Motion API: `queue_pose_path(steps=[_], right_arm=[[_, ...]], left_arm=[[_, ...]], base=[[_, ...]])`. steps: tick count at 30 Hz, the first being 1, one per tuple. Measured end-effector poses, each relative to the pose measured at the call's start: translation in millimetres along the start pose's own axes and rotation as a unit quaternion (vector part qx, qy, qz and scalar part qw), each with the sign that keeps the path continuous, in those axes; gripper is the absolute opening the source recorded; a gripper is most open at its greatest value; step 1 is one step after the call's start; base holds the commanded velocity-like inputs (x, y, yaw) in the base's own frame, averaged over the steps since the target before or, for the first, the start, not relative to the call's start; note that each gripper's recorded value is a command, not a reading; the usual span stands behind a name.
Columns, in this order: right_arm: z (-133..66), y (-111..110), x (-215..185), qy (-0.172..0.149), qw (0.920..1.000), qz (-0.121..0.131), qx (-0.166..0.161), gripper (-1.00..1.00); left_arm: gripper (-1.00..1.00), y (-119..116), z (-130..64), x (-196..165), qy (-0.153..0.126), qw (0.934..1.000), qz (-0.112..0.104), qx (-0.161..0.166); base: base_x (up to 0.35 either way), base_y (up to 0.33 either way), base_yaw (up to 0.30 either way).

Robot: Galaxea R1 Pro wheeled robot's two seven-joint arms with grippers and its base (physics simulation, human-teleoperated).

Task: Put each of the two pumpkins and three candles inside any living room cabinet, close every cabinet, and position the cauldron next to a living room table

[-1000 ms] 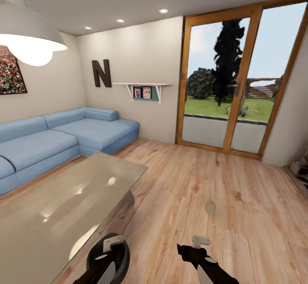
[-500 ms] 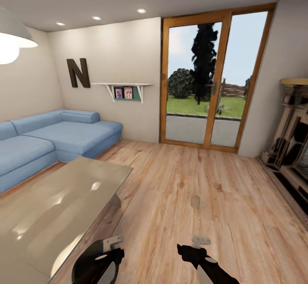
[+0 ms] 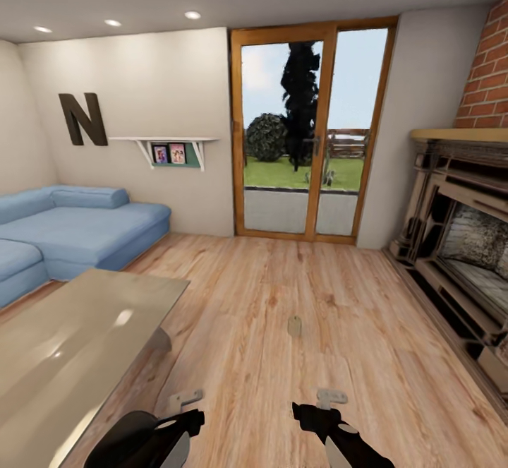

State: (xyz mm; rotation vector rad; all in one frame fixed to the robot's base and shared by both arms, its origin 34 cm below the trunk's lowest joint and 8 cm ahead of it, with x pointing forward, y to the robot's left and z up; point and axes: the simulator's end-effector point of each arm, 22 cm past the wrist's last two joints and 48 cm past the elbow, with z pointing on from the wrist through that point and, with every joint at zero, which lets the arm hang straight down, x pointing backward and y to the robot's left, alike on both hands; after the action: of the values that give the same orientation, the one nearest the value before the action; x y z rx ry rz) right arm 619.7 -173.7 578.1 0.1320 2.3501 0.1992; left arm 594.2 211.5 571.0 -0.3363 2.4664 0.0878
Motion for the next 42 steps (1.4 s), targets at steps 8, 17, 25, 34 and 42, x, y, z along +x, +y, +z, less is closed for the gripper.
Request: queue_pose_path(steps=[8,17,25,34,42], right_arm=[[0.0,0.2,0.4,0.001,1.0000,0.000,0.000,1.00],[0.1,0.1,1.2,0.002,1.0000,0.001,0.000,1.00],[0.2,0.0,1.6,0.003,0.9999,0.016,0.000,1.00],[0.3,0.5,1.7,0.003,0.9998,0.018,-0.001,1.00],[0.1,0.7,3.0,0.004,0.9998,0.018,-0.001,1.00]], left_arm=[[1.00,-1.1,-0.2,0.1,0.000,1.0000,0.001,0.001],[1.00,-1.3,-0.2,0.3,0.000,1.0000,0.000,0.001],[1.00,-1.4,-0.1,0.4,0.000,1.0000,0.000,0.001],[1.00,-1.2,0.1,1.2,0.001,1.0000,0.000,0.001],[1.00,-1.2,0.0,0.9,0.001,1.0000,0.000,0.001]], base=[[0.000,0.000,-0.290],[-0.013,0.000,-0.290],[-0.081,0.000,-0.290],[-0.254,-0.097,-0.290],[-0.119,-0.030,-0.290]])
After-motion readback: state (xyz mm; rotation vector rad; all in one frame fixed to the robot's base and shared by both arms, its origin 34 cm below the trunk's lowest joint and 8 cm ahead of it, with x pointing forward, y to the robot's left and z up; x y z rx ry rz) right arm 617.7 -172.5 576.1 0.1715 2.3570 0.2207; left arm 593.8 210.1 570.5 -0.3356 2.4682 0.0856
